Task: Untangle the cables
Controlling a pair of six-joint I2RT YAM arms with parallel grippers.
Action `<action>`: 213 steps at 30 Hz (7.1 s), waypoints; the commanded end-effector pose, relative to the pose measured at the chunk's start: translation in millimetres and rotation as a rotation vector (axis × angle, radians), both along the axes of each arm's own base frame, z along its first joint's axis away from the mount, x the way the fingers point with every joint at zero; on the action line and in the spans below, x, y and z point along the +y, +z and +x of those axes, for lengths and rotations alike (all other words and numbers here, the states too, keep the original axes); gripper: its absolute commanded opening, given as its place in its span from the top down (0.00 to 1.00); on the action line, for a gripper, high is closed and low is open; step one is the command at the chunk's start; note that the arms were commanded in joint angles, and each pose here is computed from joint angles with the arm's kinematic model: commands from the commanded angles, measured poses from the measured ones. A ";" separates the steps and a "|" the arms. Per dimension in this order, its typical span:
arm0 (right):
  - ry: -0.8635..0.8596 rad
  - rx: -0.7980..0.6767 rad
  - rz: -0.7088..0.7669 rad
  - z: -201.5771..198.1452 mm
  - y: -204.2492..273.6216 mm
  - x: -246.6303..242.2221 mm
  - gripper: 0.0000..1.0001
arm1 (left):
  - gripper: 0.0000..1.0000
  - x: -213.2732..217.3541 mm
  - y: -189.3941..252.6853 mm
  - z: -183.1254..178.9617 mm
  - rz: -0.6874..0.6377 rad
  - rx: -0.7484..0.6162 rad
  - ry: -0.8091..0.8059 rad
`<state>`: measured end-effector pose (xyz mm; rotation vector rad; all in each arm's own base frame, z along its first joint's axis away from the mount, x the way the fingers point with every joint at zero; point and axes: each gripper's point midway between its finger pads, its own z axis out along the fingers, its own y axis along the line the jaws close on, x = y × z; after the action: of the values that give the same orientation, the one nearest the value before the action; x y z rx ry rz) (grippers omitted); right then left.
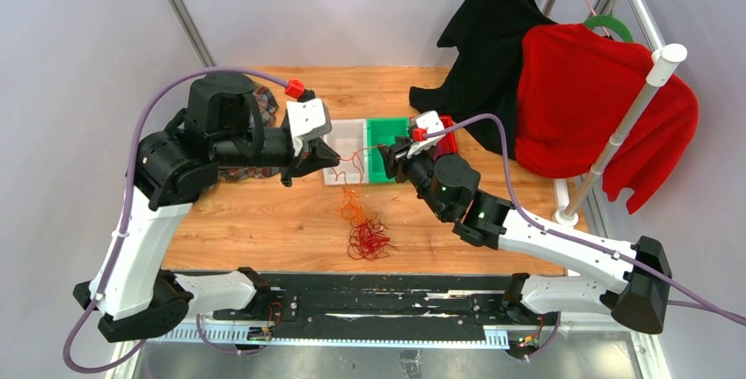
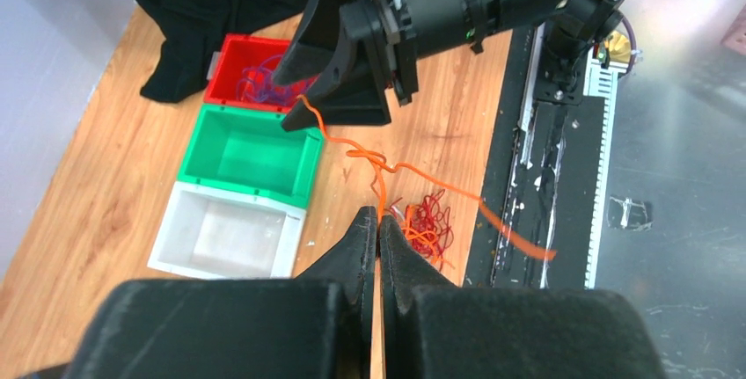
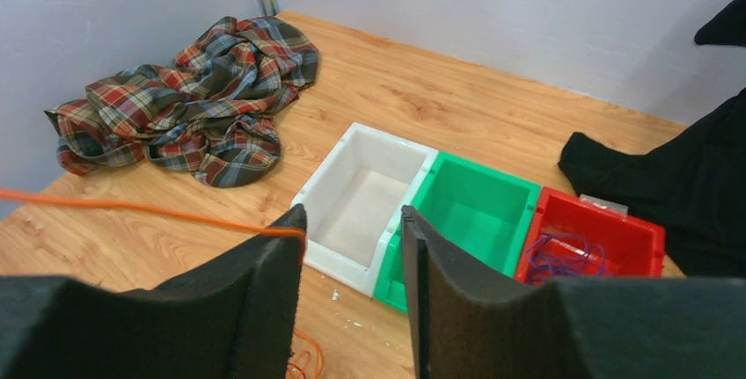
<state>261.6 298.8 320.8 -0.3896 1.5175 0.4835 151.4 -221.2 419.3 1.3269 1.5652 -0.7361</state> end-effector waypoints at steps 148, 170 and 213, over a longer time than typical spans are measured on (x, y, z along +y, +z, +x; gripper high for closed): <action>-0.091 0.159 0.094 -12.1 -43.1 -102.1 0.99 | 0.02 -90.1 -98.7 117.2 0.068 0.170 -0.134; 0.131 0.143 0.112 -11.6 -28.8 -40.6 0.99 | 0.29 -112.9 -131.6 86.3 0.073 0.433 -0.174; 0.067 0.467 0.145 15.3 -191.9 4.2 0.87 | 1.00 -11.8 174.7 -18.8 -0.436 -0.275 -0.086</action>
<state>290.8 316.2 148.7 -0.2539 1.8655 0.7705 145.9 -258.1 545.8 1.2115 1.2026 -0.9719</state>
